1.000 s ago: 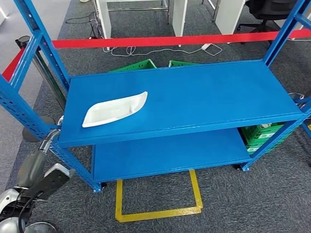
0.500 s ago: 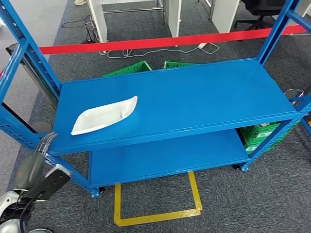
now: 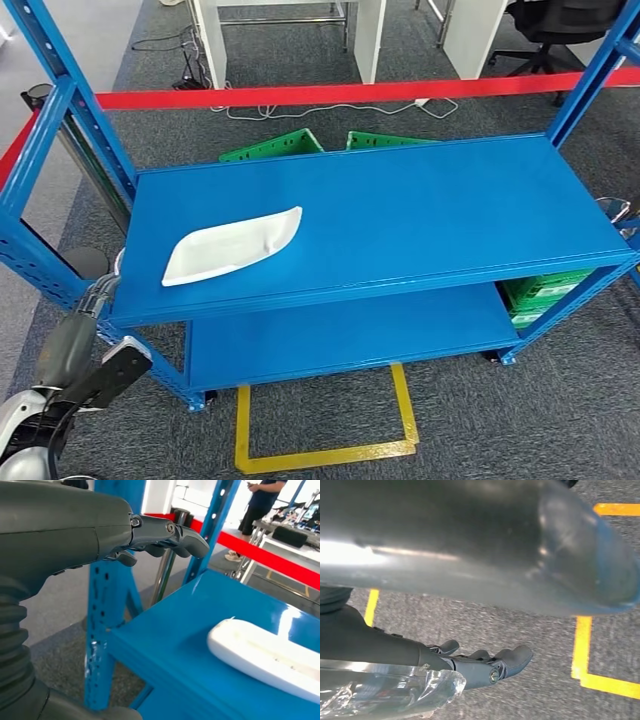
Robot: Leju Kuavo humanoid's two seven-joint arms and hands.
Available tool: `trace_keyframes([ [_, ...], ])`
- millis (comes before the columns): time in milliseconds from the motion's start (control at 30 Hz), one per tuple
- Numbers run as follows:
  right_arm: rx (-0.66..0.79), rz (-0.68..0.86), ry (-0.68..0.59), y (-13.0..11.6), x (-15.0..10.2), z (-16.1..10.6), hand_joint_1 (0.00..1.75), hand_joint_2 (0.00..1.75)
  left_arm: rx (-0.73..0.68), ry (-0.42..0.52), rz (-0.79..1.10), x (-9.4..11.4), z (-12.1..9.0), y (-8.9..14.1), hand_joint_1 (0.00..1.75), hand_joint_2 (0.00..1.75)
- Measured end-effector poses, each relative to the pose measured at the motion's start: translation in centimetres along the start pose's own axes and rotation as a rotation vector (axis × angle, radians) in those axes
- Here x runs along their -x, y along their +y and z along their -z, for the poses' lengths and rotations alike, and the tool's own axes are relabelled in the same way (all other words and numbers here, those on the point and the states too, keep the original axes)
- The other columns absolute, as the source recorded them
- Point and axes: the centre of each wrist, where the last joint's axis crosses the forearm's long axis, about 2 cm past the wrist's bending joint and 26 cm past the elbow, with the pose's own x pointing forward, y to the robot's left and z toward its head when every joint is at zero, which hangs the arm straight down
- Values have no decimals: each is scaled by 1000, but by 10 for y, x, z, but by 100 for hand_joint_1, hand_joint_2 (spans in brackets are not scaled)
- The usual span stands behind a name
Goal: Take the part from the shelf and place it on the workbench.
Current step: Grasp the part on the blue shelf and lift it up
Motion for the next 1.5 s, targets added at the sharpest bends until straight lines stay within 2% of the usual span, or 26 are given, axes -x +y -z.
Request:
trace_keyframes([
  [300,9,-21,1,-1,-6,3,0,0,-4,-17,23,-7,12,2,0,175],
  [833,4,-44,4,-1,-9,5,0,0,11,-32,39,-12,20,-1,0,175],
  [1500,1,-55,11,0,-2,3,0,0,46,-29,54,-7,20,-9,0,175],
])
